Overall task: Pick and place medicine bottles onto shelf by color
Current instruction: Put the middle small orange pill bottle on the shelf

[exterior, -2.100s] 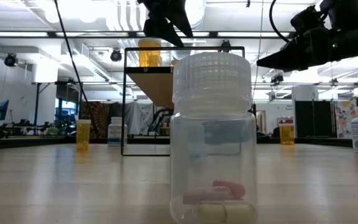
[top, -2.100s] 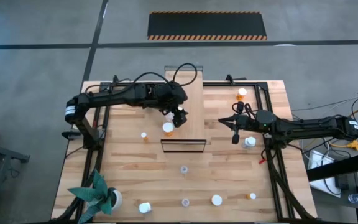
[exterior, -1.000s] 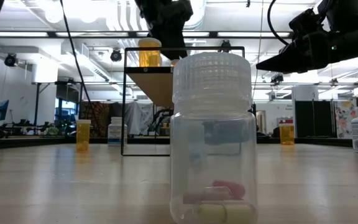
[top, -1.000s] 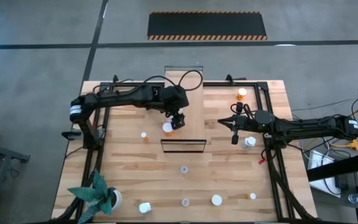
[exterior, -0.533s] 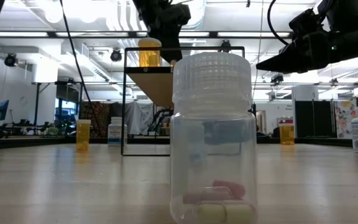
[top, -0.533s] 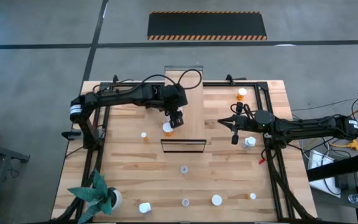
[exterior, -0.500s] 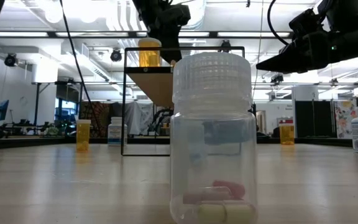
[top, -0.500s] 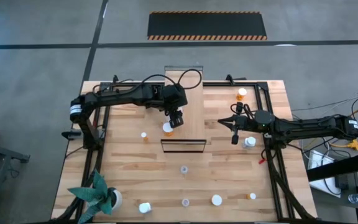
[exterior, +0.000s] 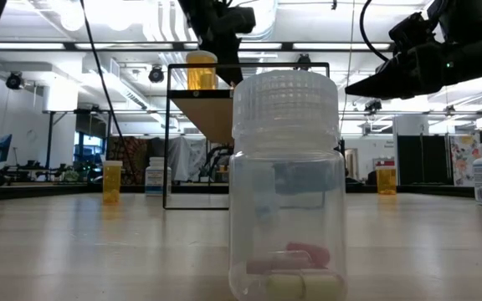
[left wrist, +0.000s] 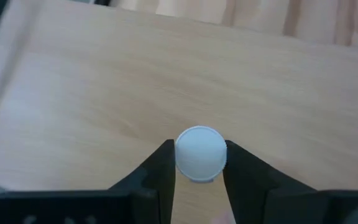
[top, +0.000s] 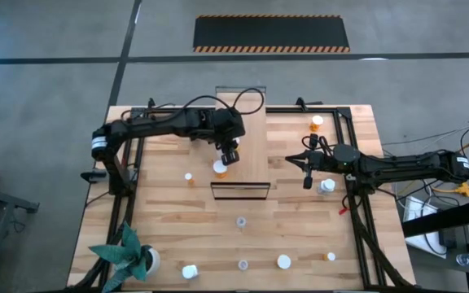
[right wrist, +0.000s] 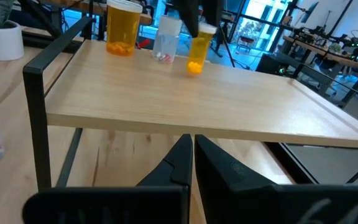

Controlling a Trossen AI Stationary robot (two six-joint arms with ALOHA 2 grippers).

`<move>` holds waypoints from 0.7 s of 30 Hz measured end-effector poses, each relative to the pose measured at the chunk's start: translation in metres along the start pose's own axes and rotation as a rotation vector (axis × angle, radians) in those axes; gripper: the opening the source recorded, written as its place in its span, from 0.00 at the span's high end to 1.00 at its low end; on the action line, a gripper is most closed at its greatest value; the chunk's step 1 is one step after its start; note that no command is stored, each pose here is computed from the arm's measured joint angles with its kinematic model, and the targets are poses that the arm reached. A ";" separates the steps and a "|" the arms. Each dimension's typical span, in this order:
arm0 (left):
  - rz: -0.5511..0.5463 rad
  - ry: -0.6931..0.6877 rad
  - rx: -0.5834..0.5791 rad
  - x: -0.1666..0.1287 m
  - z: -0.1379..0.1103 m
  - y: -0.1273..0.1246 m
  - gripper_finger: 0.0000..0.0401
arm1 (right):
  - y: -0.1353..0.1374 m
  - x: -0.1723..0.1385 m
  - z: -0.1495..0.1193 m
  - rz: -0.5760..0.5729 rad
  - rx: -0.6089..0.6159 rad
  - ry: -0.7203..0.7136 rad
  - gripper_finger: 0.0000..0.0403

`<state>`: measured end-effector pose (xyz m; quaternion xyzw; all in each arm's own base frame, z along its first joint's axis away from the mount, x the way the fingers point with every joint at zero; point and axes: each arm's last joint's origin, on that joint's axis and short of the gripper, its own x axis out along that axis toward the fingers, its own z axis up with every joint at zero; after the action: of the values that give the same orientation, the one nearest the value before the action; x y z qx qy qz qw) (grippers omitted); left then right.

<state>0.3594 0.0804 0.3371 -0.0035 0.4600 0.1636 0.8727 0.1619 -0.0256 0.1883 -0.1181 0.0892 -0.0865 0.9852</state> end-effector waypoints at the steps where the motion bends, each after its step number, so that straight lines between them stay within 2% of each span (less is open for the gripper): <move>1: 0.007 -0.005 -0.004 -0.001 0.001 0.002 0.77 | 0.000 0.000 0.000 0.000 0.000 0.000 0.98; 9: 0.054 0.028 -0.111 -0.008 -0.006 0.027 0.78 | 0.000 0.000 0.000 0.001 0.000 0.001 0.98; 21: 0.057 0.085 -0.128 -0.003 -0.014 0.026 0.76 | 0.001 0.000 -0.002 0.002 -0.001 0.007 0.98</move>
<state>0.3395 0.1016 0.3353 -0.0534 0.4852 0.2170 0.8454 0.1613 -0.0255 0.1862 -0.1180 0.0926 -0.0859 0.9849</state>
